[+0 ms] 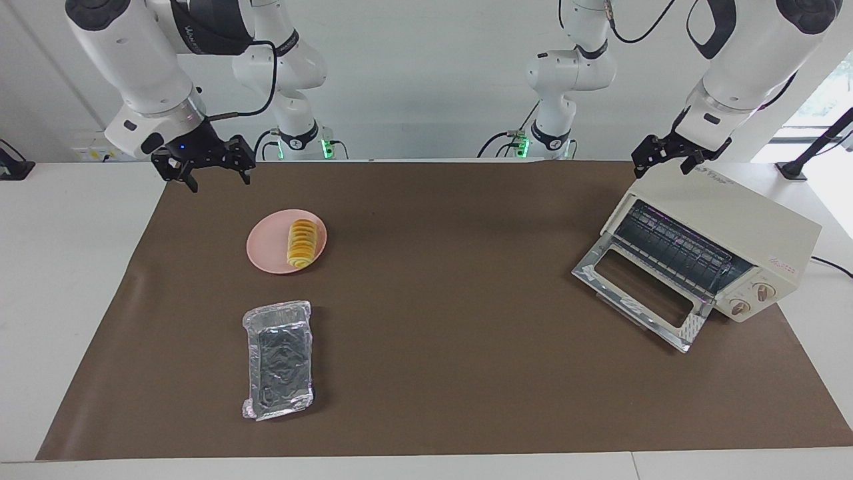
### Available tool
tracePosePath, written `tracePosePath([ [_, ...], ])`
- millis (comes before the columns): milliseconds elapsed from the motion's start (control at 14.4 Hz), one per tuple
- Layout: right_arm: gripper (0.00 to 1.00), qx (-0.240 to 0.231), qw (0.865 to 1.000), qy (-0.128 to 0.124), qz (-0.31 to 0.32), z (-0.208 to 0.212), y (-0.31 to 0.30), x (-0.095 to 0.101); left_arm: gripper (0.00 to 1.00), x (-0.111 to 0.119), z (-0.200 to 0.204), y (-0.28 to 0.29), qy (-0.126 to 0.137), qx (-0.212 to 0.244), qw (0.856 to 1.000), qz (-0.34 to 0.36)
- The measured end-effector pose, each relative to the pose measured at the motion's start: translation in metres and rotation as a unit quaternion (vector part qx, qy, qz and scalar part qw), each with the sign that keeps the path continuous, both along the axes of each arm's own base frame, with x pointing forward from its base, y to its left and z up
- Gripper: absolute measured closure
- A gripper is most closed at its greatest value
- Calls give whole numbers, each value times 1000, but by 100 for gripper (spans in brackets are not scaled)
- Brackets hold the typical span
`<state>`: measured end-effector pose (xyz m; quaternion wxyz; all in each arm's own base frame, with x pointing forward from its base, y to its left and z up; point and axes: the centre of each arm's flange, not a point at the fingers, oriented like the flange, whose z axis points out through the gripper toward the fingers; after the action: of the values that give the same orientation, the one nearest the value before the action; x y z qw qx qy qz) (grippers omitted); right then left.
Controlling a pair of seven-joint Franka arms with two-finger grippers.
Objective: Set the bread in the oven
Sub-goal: 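Lift the yellow bread slices off the pink plate with the right gripper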
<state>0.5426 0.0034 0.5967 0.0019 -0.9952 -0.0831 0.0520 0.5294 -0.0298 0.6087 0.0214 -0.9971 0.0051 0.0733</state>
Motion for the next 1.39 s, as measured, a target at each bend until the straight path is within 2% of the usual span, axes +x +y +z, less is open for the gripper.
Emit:
tracePosePath([
  [347, 0, 0, 1000, 1, -8, 0, -9, 0, 0, 0, 0, 0, 0, 0, 1000, 0],
  [625, 0, 0, 1000, 22, -4, -25, -4, -10, 0, 0, 0, 0, 0, 0, 1000, 0],
  [764, 0, -1, 1000, 7, 4, -57, 4, -23, 0, 0, 0, 0, 0, 0, 1000, 0],
  [1112, 0, -3, 999, -42, 23, -166, 58, -89, 0, 0, 0, 0, 0, 0, 1000, 0],
  [1251, 0, 2, 997, -76, 28, -211, 77, -106, 0, 0, 0, 0, 0, 0, 1000, 0],
  [1390, 0, 5, 996, -89, 29, -251, 78, -117, 0, 0, 0, 0, 0, 0, 1000, 0],
])
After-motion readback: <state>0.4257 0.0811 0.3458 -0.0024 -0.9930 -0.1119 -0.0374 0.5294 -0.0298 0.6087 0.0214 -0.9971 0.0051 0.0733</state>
